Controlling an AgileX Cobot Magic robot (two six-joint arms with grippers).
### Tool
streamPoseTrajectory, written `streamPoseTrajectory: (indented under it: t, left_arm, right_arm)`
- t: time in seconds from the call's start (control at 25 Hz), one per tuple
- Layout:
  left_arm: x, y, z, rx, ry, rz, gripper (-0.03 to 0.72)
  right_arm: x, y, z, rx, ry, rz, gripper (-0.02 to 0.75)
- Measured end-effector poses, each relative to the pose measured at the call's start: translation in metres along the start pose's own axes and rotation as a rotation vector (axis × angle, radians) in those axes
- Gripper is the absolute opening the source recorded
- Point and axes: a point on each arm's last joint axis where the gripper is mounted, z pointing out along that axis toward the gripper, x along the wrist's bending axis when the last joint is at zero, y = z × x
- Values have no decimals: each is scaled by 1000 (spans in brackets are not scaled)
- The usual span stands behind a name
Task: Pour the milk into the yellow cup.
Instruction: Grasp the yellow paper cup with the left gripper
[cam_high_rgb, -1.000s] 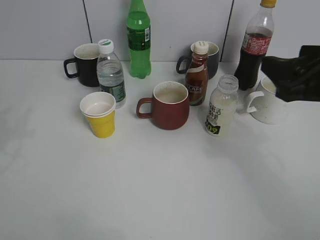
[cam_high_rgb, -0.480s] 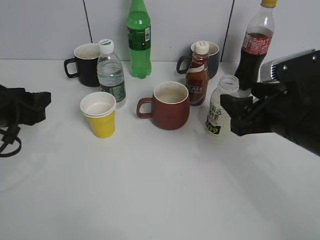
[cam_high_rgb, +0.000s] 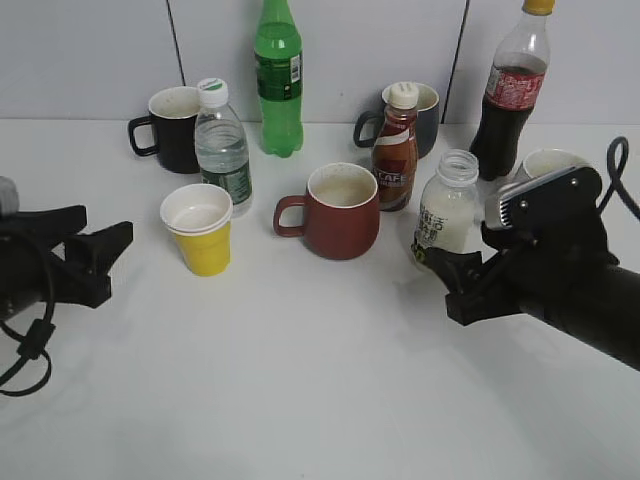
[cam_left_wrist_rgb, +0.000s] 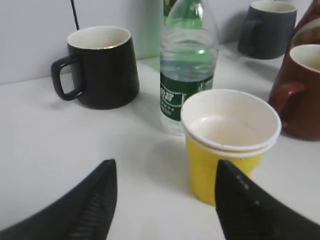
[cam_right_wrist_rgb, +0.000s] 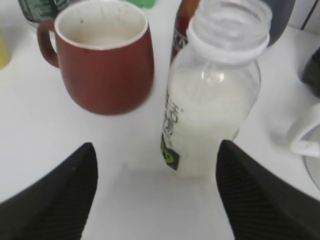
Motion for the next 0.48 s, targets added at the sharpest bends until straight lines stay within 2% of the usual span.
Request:
streamPoseTrajectory:
  t: [0.08, 0.16, 0.32, 0.48]
  left_arm:
    - [0, -8, 4, -2, -8, 21, 475]
    - [-1, -21, 7, 42, -22, 25, 486]
    - [-1, -45, 19, 124, -46, 17, 556]
    - [0, -54, 32, 145, -75, 23, 606]
  right_arm:
    - [-3, -5, 2, 14, -6, -2, 554]
    - [-6, -8, 4, 17, -16, -4, 554]
    - [-17, -14, 7, 19, -21, -12, 554]
    - [-26, -14, 10, 8, -14, -9, 554]
